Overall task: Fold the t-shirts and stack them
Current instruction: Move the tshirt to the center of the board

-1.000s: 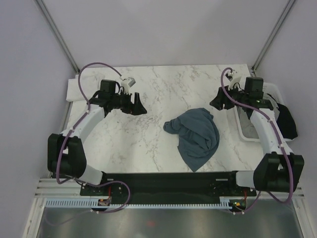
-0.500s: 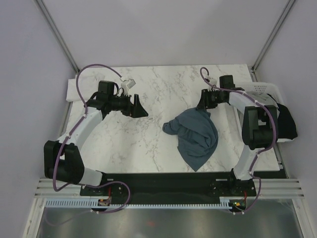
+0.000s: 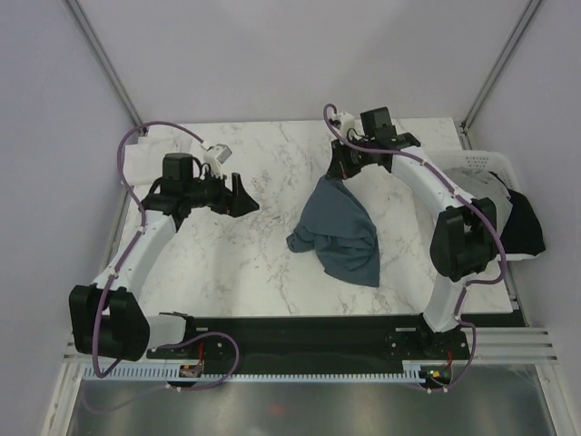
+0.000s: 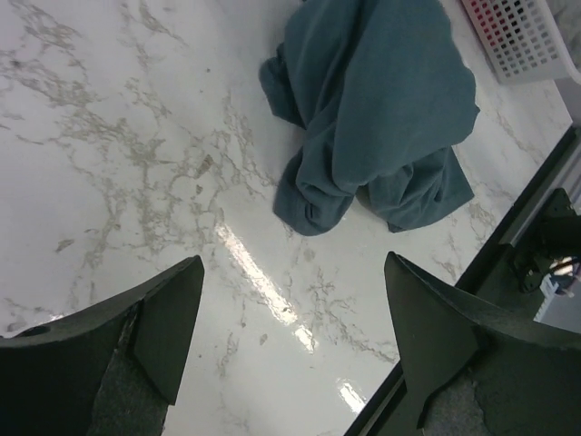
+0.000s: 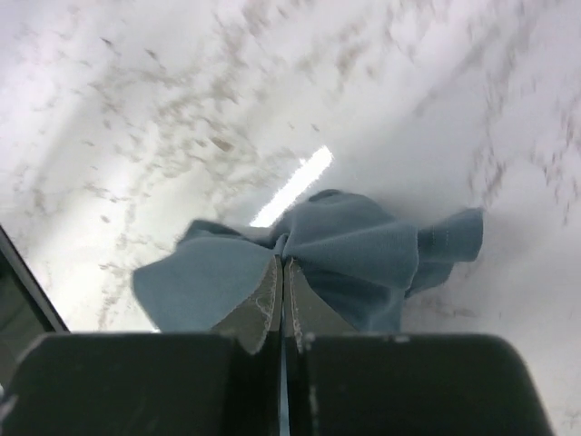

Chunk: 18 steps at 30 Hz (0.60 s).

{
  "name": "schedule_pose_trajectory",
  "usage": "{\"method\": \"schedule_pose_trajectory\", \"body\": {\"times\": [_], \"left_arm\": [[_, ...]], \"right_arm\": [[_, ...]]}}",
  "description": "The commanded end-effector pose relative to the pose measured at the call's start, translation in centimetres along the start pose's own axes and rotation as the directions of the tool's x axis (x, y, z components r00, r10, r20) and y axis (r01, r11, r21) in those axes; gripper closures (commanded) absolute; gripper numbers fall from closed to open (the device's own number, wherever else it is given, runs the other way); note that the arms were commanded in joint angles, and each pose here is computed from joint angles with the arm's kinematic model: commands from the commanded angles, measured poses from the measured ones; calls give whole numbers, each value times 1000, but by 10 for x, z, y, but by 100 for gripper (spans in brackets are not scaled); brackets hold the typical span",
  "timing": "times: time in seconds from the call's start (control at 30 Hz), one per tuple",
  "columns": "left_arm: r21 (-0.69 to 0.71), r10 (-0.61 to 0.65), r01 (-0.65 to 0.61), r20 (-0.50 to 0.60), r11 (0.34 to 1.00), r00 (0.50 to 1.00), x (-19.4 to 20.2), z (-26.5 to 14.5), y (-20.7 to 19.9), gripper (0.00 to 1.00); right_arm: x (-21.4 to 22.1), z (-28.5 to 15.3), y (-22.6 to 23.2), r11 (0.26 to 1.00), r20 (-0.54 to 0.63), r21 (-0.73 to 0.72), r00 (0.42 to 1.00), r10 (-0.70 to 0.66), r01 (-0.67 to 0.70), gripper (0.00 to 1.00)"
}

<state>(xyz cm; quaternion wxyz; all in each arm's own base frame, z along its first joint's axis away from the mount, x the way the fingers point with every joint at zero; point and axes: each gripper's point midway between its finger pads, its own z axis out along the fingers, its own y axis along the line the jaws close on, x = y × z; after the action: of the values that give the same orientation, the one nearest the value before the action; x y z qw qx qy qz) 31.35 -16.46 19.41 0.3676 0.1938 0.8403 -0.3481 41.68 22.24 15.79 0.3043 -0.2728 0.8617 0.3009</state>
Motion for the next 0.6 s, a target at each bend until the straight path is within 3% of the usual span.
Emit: {"method": "schedule_pose_trajectory", "body": {"times": [0.0,0.17,0.27,0.37,0.4,0.43,0.47,0.5,0.57], "left_arm": [[-81,20,-8,149,997,989,-28,-21,16,12],[-105,-6,25,178,994,984,-29,-30,26,12],[-108,-7,29,200,994,980,-32,-33,26,12],[-116,3,24,230,993,973,-37,-38,25,11],[-120,4,25,232,992,973,-38,-39,26,11],[-122,6,24,237,992,971,-40,-40,26,11],[-123,5,25,239,992,971,-40,-41,26,11],[-124,7,24,242,992,970,-41,-42,26,11],[-125,5,27,249,992,968,-44,-43,26,11]], "right_arm": [[-90,-60,77,977,212,-22,956,-202,211,100],[-140,-132,152,918,403,-56,850,-339,392,100],[-141,-169,175,892,462,-38,800,-383,450,100],[-109,-175,180,898,437,-65,821,-367,436,100],[-97,-172,176,900,417,-62,830,-370,432,96],[-83,-176,177,899,404,-53,833,-379,435,88],[-53,-155,163,914,332,-72,874,-355,398,76],[-39,-146,151,922,295,-48,887,-355,384,49],[4,-122,133,941,181,-61,931,-317,332,41]]}}
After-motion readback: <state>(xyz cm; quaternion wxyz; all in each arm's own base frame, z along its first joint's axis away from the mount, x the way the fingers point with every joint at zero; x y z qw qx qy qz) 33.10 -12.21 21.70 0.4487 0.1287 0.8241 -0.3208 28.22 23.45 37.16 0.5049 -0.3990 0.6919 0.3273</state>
